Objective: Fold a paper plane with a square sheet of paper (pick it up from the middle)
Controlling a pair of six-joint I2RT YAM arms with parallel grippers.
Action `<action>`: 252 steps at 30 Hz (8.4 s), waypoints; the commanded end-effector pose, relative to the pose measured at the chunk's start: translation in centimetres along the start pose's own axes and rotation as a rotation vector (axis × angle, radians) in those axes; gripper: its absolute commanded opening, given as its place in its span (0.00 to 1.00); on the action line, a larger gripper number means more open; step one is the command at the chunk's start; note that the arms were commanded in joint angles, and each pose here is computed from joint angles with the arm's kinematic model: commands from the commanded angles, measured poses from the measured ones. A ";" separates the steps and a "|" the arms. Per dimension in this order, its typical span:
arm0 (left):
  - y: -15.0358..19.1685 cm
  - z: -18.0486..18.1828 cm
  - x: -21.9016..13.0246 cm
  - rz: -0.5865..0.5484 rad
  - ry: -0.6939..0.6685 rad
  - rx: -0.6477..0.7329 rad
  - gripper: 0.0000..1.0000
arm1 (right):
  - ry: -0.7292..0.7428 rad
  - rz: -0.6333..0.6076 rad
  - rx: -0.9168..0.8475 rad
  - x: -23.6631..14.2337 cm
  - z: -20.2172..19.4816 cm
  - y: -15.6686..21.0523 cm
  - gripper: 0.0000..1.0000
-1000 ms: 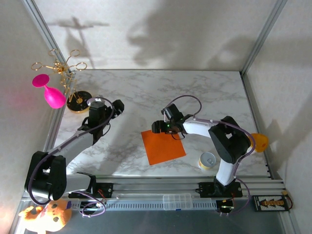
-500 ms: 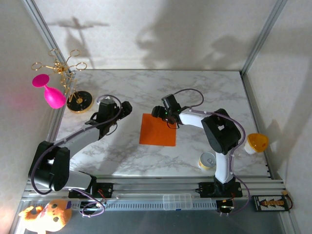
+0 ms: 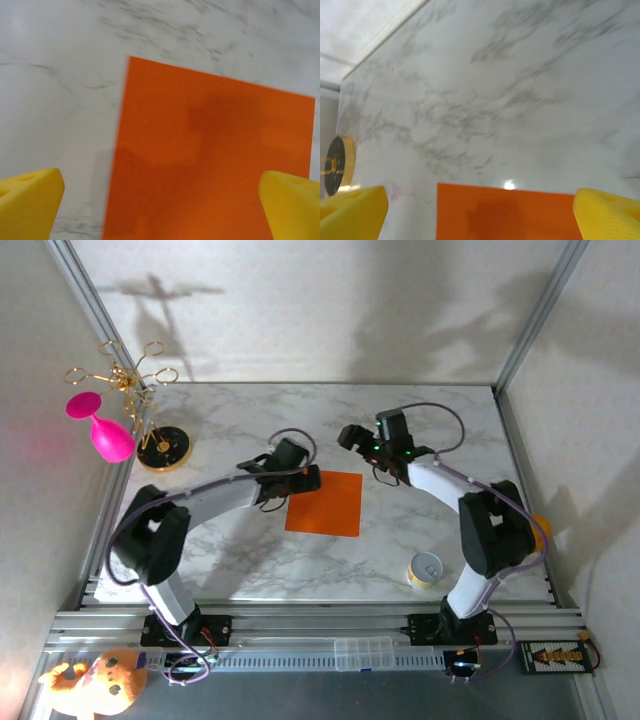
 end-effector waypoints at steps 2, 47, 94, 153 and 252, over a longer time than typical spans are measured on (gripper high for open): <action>3.1 -0.9 1.6 0.054 -0.156 0.131 0.99 | 0.152 0.027 -0.017 -1.5 -5.3 1.8 0.99; 1.9 -8.3 -1.7 0.219 0.311 -0.056 0.26 | 0.147 -0.060 0.004 -5.1 -7.9 0.6 0.97; 3.1 2.0 6.1 0.300 0.202 -0.025 0.22 | -0.279 0.449 -0.239 4.3 4.6 15.1 0.16; 6.6 8.1 7.3 0.275 -0.183 -0.187 0.38 | -0.148 0.350 0.060 2.5 1.6 12.9 0.39; 3.7 7.6 5.9 0.360 0.087 -0.211 0.14 | 0.297 0.760 -0.257 5.2 -7.3 24.2 0.11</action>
Point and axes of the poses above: each hand's point on the last joint's axis, 136 mm out from that joint toward the fingers, its own x axis out along the fingers, its own z axis along the line the jaws close on, y = z × x, the point moved 1 cm from there along -x, back along the fingers, and after that the axes turned 15 degrees about -x, right-handed, at the moved point
